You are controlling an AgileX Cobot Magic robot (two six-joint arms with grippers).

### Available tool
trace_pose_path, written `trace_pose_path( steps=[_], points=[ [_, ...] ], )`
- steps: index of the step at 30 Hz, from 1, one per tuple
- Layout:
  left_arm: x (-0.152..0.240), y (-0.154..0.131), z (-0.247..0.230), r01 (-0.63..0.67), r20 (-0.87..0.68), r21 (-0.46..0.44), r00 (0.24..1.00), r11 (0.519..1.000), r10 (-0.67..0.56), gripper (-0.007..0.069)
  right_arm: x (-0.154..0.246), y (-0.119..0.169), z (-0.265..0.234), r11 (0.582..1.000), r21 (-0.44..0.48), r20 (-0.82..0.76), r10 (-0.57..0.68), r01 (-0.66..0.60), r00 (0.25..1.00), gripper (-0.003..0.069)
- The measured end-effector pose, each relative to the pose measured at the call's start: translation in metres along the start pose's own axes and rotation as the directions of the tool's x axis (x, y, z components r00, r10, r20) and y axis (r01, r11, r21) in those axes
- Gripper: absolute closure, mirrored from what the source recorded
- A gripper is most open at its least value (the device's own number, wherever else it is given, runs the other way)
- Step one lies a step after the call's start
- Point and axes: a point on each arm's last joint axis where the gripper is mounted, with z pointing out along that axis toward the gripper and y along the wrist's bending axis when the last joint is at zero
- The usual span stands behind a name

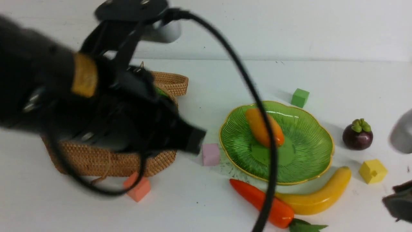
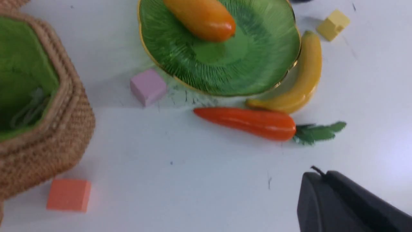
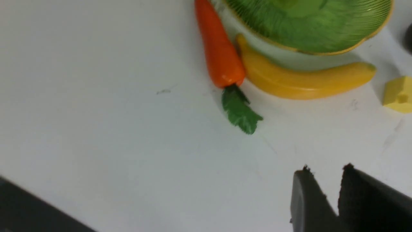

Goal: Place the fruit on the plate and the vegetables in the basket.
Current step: Use the right arm to grab a carrot and put it into the left basket

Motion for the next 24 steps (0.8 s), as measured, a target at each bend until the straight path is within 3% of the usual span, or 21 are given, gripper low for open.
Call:
trace_pose_path(
  steps=[6, 12, 15, 24],
  points=[
    [0.067, 0.015, -0.052, 0.002, 0.084, 0.075, 0.996, 0.997, -0.008, 0.0638, -0.024, 0.012, 0.053, 0.99, -0.132, -0.152, -0.072, 0.052, 0.986, 0.0489],
    [0.101, 0.023, -0.099, -0.036, 0.262, 0.132, 0.965, 0.991, 0.001, 0.0638, -0.046, -0.013, 0.108, 0.967, -0.231, -0.191, 0.068, -0.113, 0.979, 0.0476],
    [0.104, 0.023, -0.111, -0.05, 0.321, 0.146, 0.947, 0.988, 0.001, 0.0638, -0.055, -0.024, 0.135, 0.956, -0.249, -0.174, 0.114, -0.155, 0.978, 0.0435],
    [0.097, 0.018, -0.101, -0.011, 0.301, 0.195, 0.952, 0.981, -0.049, 0.0638, -0.061, -0.032, 0.205, 0.969, -0.208, -0.201, 0.094, -0.136, 0.975, 0.0238]
  ],
)
